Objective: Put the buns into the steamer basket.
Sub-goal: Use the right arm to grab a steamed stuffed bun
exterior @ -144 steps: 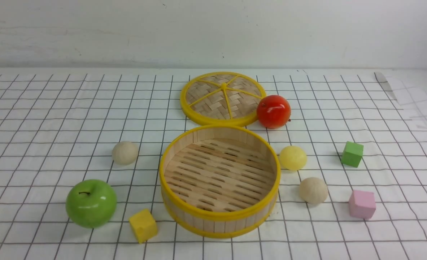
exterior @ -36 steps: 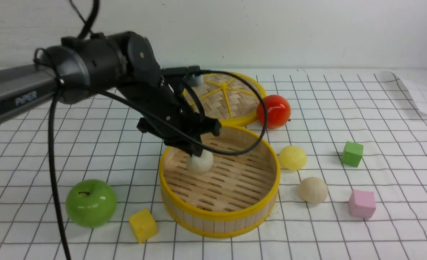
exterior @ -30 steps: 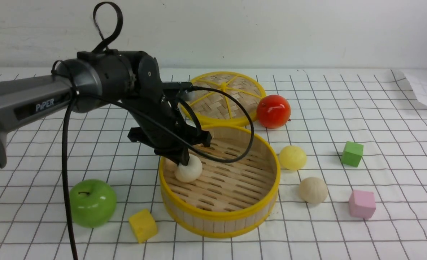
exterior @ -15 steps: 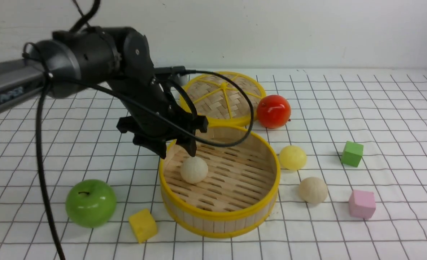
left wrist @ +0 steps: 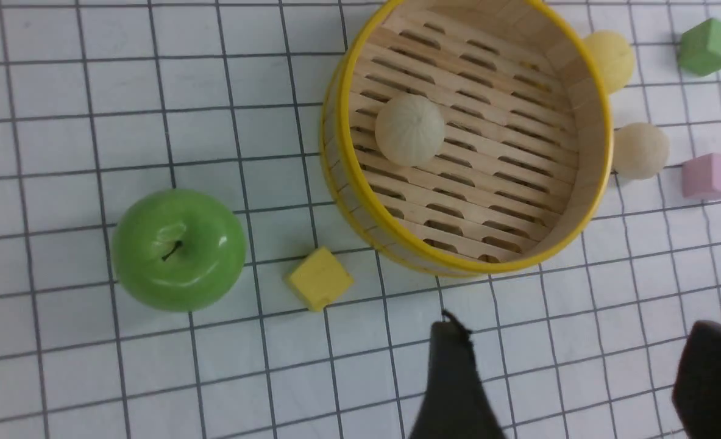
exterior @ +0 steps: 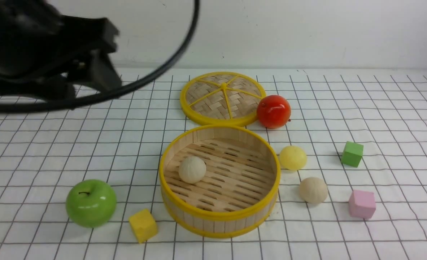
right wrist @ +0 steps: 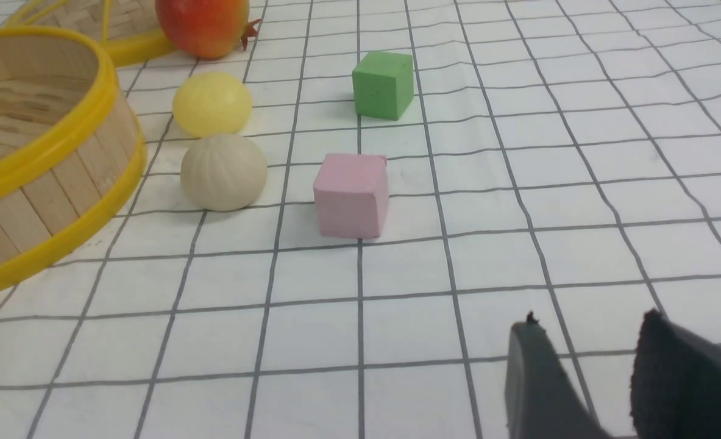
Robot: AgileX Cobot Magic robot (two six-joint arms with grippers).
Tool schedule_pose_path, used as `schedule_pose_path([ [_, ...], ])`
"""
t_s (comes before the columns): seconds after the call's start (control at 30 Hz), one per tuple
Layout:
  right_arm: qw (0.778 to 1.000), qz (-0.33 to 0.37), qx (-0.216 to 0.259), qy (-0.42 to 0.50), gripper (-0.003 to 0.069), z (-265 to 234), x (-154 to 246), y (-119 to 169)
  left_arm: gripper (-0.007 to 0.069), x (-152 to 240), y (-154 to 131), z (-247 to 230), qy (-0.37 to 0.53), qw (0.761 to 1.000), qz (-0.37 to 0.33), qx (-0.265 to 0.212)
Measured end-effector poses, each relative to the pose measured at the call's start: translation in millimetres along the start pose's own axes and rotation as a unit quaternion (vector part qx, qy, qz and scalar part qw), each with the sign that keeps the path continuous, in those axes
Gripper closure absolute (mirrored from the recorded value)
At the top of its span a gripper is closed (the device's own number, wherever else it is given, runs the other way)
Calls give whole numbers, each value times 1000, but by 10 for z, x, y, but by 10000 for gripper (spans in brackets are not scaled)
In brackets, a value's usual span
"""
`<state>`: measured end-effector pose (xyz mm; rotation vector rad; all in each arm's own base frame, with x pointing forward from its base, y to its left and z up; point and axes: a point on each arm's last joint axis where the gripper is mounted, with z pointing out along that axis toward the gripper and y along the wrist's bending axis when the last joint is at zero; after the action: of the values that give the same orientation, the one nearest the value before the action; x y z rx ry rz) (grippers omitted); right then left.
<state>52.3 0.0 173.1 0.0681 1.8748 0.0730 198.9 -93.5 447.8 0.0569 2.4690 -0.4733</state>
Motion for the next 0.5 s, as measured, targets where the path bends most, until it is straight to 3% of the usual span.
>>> schedule_pose_path([
  [0.1, 1000, 0, 0, 0, 419, 0, 0, 0, 302, 272, 85, -242, -16, 1000, -6, 7],
  [0.27, 1000, 0, 0, 0, 419, 0, 0, 0, 565, 1262, 477, -487, -29, 999, -12, 6],
  [0.37, 1000, 0, 0, 0, 419, 0, 0, 0, 630, 1584, 618, -470, -35, 999, -12, 5],
  [0.4, 1000, 0, 0, 0, 419, 0, 0, 0, 638, 1853, 733, -460, -55, 998, -19, 12],
  [0.5, 1000, 0, 0, 0, 419, 0, 0, 0, 638, 2144, 861, -389, -85, 995, -39, 28],
])
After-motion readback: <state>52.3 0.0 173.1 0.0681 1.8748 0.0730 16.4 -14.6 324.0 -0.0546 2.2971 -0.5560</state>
